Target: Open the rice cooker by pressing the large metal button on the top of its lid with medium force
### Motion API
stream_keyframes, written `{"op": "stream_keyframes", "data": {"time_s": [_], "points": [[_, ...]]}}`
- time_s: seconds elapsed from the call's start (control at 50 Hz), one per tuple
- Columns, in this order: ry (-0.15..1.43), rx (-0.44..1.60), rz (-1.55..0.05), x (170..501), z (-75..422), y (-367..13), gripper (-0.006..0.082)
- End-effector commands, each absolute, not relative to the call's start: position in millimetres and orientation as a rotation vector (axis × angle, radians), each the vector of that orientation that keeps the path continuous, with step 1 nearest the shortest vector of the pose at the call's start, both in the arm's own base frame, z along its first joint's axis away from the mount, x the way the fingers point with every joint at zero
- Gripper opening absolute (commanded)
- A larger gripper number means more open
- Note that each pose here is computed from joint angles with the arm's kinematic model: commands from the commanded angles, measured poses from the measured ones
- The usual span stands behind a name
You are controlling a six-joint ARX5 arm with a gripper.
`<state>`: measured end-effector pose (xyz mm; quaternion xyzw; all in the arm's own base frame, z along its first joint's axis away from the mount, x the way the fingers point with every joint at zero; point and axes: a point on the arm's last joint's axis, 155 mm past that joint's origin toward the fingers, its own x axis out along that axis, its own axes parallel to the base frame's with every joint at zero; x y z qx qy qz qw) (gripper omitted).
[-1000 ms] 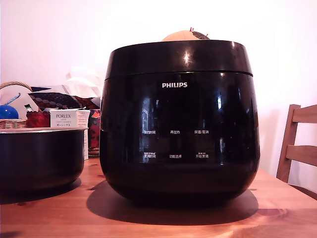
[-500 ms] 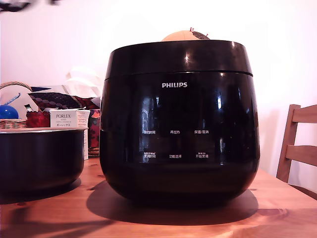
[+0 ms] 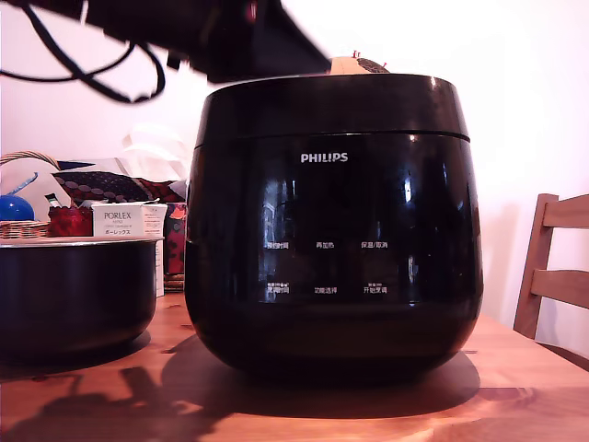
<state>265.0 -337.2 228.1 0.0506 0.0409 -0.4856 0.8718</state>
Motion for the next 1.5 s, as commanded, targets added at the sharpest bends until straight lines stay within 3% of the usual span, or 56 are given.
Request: {"op": "stream_keyframes", "data": {"time_s": [0.0,0.52,1.06,1.48], "points": [[0.103,0.125,-1.005,269.3,221.9,-340.0,-0.0022],[0.362,0.289,-1.007,256.4,153.4,-330.5,-0.0023],[0.466,0.360,-0.928,266.7,117.0,-316.4,-0.0023],[0.567,0.427,-0.944,256.4,88.3,-307.9,-0.0023]]}}
